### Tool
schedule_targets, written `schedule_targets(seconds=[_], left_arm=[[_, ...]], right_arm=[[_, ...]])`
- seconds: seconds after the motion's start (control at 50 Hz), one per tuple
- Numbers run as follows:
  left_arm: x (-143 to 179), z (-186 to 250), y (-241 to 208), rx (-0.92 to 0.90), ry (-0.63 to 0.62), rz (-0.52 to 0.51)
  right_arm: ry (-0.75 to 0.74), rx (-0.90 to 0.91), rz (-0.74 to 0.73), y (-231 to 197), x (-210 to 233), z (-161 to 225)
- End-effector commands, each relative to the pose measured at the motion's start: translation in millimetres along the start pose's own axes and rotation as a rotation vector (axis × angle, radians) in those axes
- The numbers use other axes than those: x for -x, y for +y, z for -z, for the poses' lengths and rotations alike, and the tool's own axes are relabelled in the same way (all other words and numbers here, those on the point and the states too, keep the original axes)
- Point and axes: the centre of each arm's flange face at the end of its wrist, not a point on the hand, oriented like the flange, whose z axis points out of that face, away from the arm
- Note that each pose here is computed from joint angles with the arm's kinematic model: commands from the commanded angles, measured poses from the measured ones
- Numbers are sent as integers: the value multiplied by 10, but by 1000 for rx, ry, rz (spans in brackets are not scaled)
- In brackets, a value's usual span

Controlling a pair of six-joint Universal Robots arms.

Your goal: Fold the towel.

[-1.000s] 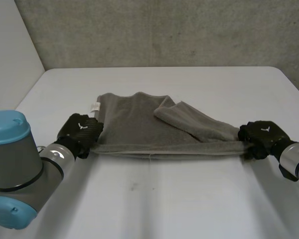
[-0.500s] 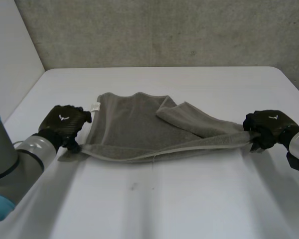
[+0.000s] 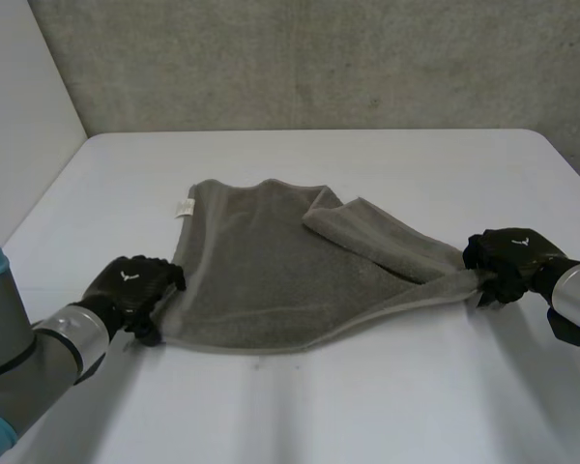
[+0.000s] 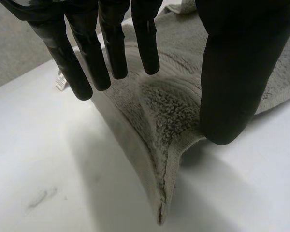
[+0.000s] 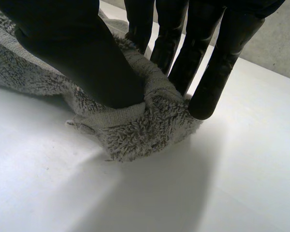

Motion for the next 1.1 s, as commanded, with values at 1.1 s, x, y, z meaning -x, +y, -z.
schedule_targets(seconds=[1.1], left_arm=[[438, -386, -1950, -287, -109, -199]], right_arm=[[146, -202, 537, -1739, 267, -90]])
